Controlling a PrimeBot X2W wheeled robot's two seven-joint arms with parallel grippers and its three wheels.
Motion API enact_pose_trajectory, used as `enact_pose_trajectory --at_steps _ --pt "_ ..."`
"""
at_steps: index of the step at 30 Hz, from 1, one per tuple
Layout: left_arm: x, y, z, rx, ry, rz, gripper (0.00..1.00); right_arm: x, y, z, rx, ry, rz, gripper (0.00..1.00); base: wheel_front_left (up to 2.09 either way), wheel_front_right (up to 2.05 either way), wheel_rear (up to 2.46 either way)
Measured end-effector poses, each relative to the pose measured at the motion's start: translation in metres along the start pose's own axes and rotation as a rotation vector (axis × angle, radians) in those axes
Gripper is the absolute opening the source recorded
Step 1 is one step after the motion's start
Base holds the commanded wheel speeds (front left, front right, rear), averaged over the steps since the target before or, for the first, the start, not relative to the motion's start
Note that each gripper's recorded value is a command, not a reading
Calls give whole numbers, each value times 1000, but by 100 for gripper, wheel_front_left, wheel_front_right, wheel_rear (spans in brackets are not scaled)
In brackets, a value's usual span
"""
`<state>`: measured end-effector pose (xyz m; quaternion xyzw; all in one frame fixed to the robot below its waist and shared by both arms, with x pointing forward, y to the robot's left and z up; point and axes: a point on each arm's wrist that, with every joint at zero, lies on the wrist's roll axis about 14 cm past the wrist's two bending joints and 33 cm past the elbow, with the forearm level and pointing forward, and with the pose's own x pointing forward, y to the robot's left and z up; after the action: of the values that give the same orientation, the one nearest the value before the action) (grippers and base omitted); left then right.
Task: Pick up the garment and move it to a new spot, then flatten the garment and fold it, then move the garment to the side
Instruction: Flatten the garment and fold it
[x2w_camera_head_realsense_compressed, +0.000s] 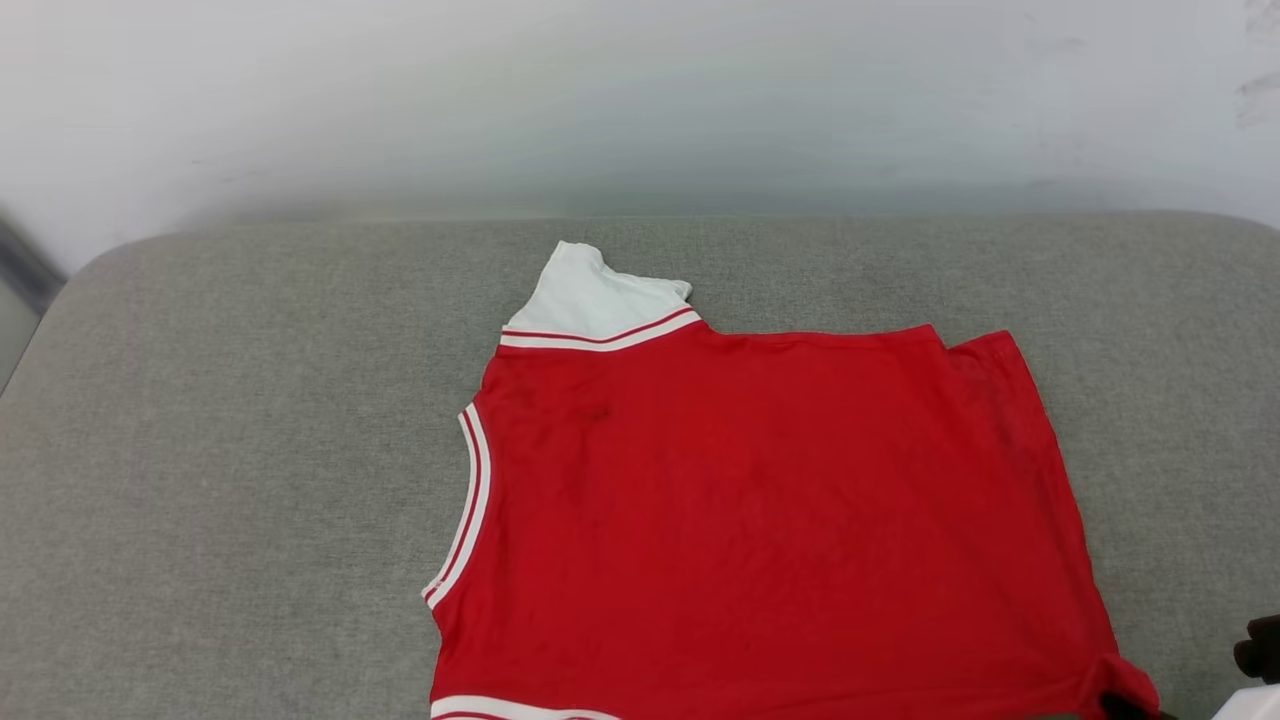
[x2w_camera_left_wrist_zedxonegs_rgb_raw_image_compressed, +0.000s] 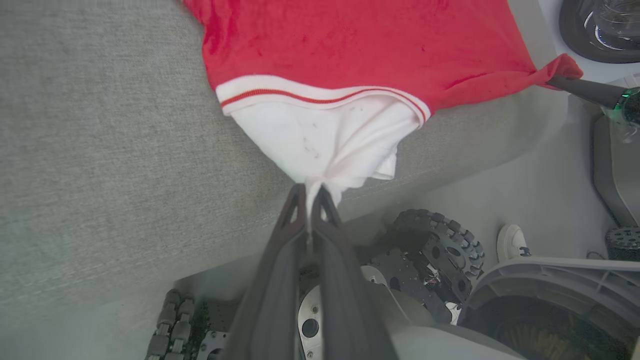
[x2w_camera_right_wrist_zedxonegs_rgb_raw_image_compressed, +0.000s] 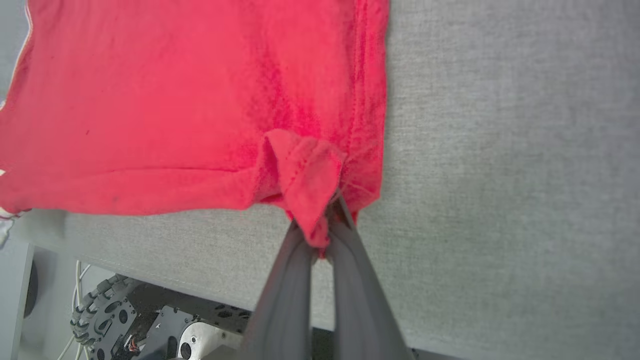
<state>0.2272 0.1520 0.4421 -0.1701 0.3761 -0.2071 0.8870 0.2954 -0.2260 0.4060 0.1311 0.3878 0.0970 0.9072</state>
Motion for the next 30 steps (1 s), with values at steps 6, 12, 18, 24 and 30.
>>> enact_pose_trajectory --at_steps 6,12,18,24,30 --pt "7 -1 34 32 -103 -26 0 -1 8 15 27 -45 10 0 0 0 0" --pt "18 11 87 102 -242 -11 0 7 17 41 31 -83 33 0 0 0 0" --pt "42 26 113 166 -249 4 0 29 16 58 -9 -62 20 0 0 0 0" --pt "74 45 126 198 -215 28 0 55 6 62 -19 -22 -14 0 0 0 0" --pt "104 60 127 229 -157 46 0 74 -2 59 -22 19 -43 0 0 0 0"
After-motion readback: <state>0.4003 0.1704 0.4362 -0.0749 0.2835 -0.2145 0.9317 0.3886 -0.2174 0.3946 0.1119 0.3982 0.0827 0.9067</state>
